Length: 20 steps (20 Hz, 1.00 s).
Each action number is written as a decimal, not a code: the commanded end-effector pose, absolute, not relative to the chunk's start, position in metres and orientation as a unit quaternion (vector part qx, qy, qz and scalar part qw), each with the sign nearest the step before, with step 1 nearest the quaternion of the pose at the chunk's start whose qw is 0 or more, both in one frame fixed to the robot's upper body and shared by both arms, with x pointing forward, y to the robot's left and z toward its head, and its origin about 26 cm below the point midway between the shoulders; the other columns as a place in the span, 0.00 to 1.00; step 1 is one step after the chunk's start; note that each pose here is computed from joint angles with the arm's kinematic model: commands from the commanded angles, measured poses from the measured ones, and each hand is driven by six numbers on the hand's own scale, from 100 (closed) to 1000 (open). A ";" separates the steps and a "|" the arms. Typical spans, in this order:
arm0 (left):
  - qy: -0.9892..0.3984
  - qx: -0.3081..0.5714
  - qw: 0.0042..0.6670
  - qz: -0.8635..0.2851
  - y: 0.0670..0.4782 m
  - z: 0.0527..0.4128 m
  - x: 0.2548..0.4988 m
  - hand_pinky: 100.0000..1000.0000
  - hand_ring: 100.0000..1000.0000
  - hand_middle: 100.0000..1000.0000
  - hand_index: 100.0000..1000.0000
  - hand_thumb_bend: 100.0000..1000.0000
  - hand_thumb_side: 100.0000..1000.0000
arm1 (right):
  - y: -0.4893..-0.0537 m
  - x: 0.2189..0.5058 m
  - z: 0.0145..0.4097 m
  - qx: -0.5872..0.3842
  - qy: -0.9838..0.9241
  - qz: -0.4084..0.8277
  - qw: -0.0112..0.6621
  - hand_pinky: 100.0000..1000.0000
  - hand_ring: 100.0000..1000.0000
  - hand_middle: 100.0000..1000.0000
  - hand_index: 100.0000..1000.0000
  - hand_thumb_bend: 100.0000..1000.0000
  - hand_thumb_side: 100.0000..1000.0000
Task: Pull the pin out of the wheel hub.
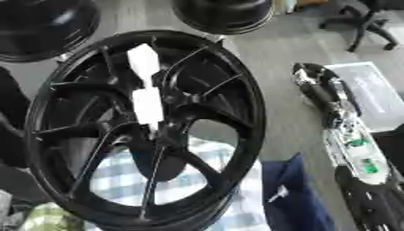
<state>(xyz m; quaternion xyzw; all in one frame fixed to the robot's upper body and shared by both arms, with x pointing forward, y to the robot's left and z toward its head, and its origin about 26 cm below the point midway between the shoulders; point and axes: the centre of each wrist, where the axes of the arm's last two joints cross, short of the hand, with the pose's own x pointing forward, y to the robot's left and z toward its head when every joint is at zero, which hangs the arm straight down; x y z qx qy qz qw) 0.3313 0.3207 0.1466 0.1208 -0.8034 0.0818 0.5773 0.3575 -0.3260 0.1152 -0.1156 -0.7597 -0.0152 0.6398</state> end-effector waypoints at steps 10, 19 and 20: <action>-0.808 0.129 0.569 0.082 0.325 0.152 0.330 0.68 0.56 0.55 0.58 0.71 0.19 | -0.329 0.361 0.138 -0.128 -0.774 0.005 0.620 0.83 0.75 0.71 0.81 0.18 0.39; -0.803 0.136 0.576 0.074 0.329 0.149 0.329 0.68 0.56 0.55 0.58 0.71 0.19 | -0.294 0.371 0.245 -0.133 -0.829 0.174 0.515 0.85 0.81 0.77 0.85 0.23 0.39; -0.802 0.137 0.576 0.073 0.330 0.149 0.329 0.68 0.56 0.55 0.58 0.71 0.19 | -0.288 0.369 0.259 -0.132 -0.832 0.199 0.501 0.85 0.81 0.77 0.85 0.24 0.38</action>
